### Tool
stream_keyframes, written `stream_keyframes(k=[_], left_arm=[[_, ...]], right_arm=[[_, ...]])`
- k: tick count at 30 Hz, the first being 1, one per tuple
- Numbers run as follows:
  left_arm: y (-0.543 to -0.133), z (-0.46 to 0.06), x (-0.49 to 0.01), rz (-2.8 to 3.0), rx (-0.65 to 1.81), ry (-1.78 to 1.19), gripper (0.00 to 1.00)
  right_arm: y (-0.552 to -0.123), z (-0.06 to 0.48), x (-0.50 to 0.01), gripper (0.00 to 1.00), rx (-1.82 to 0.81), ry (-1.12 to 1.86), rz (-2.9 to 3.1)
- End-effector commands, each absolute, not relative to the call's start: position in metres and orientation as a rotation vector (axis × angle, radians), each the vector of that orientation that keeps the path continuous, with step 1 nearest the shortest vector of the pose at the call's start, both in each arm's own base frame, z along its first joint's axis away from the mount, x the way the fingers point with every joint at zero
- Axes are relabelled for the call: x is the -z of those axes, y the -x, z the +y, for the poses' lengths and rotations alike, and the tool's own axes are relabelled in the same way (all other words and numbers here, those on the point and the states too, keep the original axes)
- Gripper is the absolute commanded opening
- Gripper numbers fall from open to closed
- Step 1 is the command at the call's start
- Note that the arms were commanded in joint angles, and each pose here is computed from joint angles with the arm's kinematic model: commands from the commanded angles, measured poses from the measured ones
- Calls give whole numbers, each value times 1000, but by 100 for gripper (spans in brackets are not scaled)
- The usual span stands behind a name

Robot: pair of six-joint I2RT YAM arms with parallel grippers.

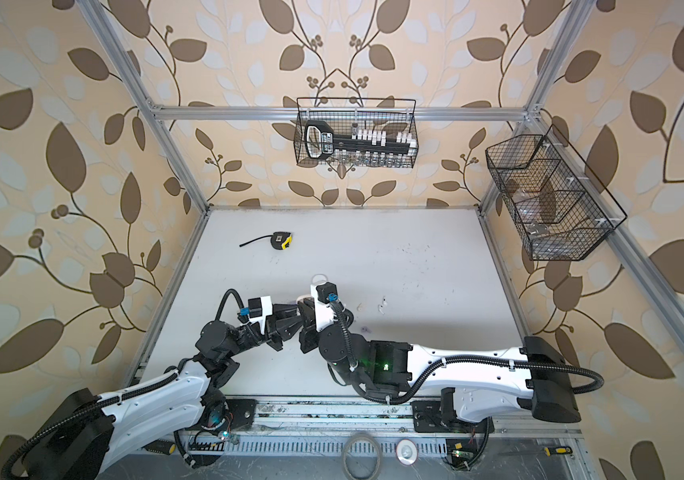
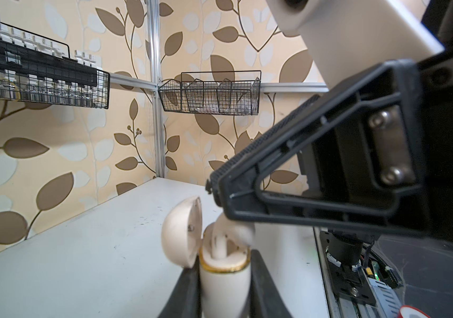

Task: Insert wireless bluetooth earbuds into charging case
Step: Insert the wireless bluetooth earbud into the charging case.

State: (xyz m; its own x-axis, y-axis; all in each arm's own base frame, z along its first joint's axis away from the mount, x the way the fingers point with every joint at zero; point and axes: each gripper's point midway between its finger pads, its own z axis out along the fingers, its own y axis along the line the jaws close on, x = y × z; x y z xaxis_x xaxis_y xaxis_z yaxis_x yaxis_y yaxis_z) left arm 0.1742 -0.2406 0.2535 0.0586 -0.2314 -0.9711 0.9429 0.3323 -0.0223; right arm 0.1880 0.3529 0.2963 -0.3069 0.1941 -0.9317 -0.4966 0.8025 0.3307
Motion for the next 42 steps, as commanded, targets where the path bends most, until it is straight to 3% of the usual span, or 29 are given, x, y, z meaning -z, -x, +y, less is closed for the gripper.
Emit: stream_keyframes(k=[1, 7, 14, 19, 31, 38, 42], left_arm=[[-152, -241, -293, 978, 1088, -850, 0], [-144, -243, -297, 951, 1106, -881, 0], [-142, -245, -297, 947, 1116, -896, 0], [-140, -247, -297, 945, 1125, -909, 0], [-139, -249, -297, 950, 1132, -919, 0], [-136, -249, -298, 941, 1141, -931, 0], [-133, -250, -299, 929, 1150, -951, 0]], right_arm=[[-184, 356, -296, 13, -687, 299, 1739], [-182, 344, -292, 13, -679, 311, 1721], [-180, 334, -287, 30, -656, 329, 1716], [-174, 339, -291, 34, -660, 384, 1699], [-161, 344, -297, 36, -636, 440, 1698], [-161, 339, -288, 26, -605, 446, 1706], [-160, 337, -286, 26, -601, 462, 1700]])
